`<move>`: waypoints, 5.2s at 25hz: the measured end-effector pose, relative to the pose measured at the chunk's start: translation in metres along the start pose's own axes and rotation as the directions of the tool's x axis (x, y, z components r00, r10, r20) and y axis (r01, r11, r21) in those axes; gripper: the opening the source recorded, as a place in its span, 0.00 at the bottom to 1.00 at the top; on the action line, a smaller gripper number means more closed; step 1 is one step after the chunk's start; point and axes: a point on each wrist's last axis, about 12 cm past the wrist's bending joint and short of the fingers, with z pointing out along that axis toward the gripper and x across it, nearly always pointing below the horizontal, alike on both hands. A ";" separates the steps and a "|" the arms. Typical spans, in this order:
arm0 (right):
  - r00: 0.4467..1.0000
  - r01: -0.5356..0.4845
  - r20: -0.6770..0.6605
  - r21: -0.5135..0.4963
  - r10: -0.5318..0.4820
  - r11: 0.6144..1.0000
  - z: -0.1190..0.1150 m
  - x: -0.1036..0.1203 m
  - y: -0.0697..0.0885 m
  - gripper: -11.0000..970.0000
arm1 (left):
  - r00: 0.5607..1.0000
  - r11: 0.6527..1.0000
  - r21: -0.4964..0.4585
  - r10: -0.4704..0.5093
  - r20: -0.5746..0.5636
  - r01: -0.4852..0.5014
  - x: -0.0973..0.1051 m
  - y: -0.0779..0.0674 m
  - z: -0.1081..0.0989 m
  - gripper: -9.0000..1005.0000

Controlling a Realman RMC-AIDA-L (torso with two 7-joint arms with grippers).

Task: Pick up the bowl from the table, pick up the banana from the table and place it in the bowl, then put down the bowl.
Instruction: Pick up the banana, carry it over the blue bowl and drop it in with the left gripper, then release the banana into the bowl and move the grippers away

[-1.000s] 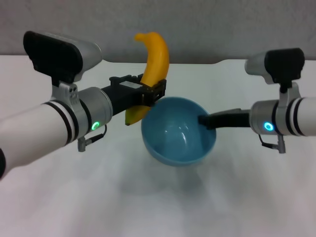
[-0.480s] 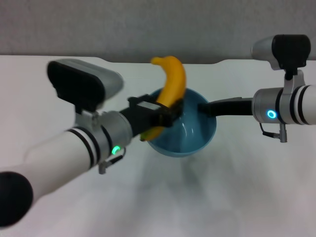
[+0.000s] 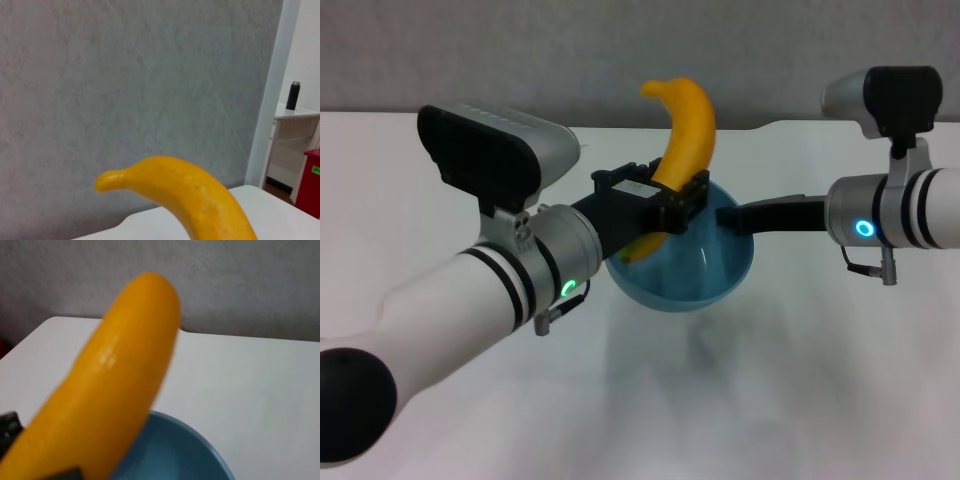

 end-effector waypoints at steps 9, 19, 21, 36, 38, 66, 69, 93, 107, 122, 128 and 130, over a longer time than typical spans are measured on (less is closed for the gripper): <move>1.000 0.017 0.008 -0.016 -0.017 1.000 0.004 -0.012 0.008 0.04 | 0.999 0.999 0.013 -0.038 0.001 0.038 0.007 -0.008 0.003 0.52; 0.998 0.028 -0.048 -0.031 -0.030 0.999 0.014 -0.010 0.016 0.04 | 0.999 0.999 -0.003 -0.033 0.012 0.033 0.008 -0.004 0.003 0.53; 0.998 0.027 -0.048 -0.029 -0.028 0.999 0.014 -0.009 0.015 0.04 | 0.999 0.999 -0.007 -0.032 0.007 0.032 0.010 -0.003 0.003 0.53; 0.999 0.014 -0.039 -0.011 -0.014 1.000 0.011 -0.008 0.009 0.04 | 0.999 0.999 -0.032 -0.041 -0.015 0.040 0.019 0.004 0.003 0.79; 0.999 0.008 -0.045 -0.007 -0.009 1.000 0.011 -0.005 0.007 0.04 | 0.999 0.998 -0.035 -0.043 -0.004 0.043 0.015 0.006 0.002 0.82; 0.991 -0.026 -0.132 0.059 0.034 0.998 -0.005 -0.002 -0.023 0.05 | 0.973 0.922 -0.315 0.198 -0.118 -0.226 -0.029 0.134 -0.039 0.89; 0.988 -0.011 -0.150 0.053 0.019 0.999 -0.004 -0.005 -0.020 0.05 | 0.966 0.916 -0.329 0.178 -0.185 -0.231 -0.027 0.144 -0.042 0.89; 0.964 -0.016 -0.263 0.047 0.028 0.999 0.014 0.025 -0.010 0.05 | 0.946 0.897 -0.391 0.080 -0.315 -0.206 -0.018 0.154 -0.033 0.89; 0.961 -0.039 -0.271 0.078 0.058 0.996 0.013 0.038 -0.018 0.05 | 0.953 0.908 -0.388 0.034 -0.302 -0.156 -0.007 0.152 -0.032 0.89; 0.961 -0.008 -0.275 0.095 0.034 0.995 0.014 0.041 -0.020 0.05 | 0.962 0.921 -0.369 0.021 -0.274 -0.125 -0.005 0.144 -0.027 0.89; 0.964 0.016 -0.267 0.102 0.012 0.995 0.014 0.040 -0.020 0.17 | 0.962 0.922 -0.370 0.014 -0.273 -0.118 -0.003 0.144 -0.028 0.89; 0.965 0.026 -0.263 0.104 0.003 0.994 0.014 0.040 -0.021 0.24 | 0.962 0.923 -0.367 0.011 -0.274 -0.115 -0.002 0.142 -0.028 0.89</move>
